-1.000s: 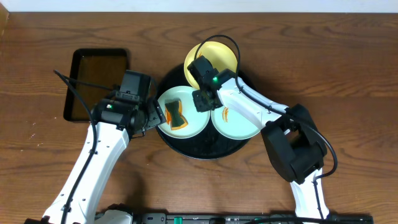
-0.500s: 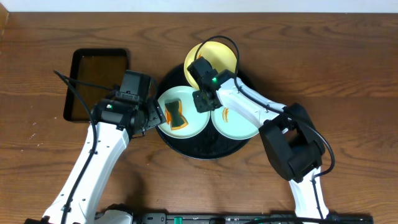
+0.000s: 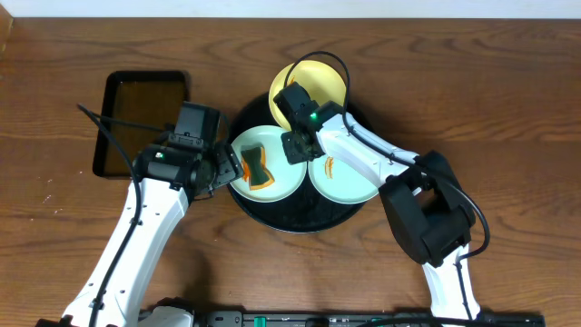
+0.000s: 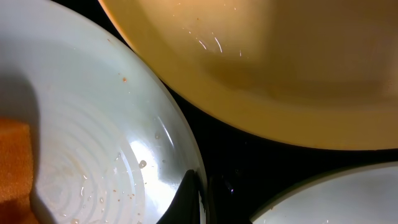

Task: Clean dirty plates on tray and stack at the side
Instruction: 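Scrub the left green plate with the sponge in the left gripper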

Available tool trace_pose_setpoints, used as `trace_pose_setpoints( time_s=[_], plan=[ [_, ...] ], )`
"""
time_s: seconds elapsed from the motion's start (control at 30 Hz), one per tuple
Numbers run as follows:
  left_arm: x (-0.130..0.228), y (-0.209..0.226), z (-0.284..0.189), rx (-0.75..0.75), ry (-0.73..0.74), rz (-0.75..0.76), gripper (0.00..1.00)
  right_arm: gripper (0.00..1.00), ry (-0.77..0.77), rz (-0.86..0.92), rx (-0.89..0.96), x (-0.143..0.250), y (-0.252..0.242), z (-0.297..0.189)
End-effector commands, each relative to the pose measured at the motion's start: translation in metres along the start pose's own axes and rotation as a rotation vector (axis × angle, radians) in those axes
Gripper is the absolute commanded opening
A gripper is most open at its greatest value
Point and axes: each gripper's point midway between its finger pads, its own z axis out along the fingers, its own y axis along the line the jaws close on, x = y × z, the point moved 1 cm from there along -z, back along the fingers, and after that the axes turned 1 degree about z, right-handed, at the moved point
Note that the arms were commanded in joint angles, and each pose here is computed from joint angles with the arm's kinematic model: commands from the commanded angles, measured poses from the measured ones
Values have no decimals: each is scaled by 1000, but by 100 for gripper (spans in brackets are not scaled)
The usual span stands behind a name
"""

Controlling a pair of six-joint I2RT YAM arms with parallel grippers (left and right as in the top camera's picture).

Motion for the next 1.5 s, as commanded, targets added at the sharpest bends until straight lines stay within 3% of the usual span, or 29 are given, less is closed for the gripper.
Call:
trace_pose_setpoints(
  time_s=[0.0,0.17,0.4,0.6,0.93,1.3,1.47],
  plan=[
    [9,-13,1,81,59,-16,73,1,18,-13,12,6,1,9],
    [5,-12,5,65,46,-15,71,6,9,-13,8,4,2,9],
    [1,-22,35,65,86,-13,64,1,9,-13,8,4,2,9],
    [7,-36,76,96,186,-18,66,1,9,-12,8,4,1,9],
    [-3,-59,92,150,131,9,67,1,2,-12,5,2,2,9],
    [10,-50,130,77,198,5,67,1,4,-12,6,3,2,9],
    [10,-50,132,77,199,19,60,1,3,-12,6,3,2,9]
  ],
)
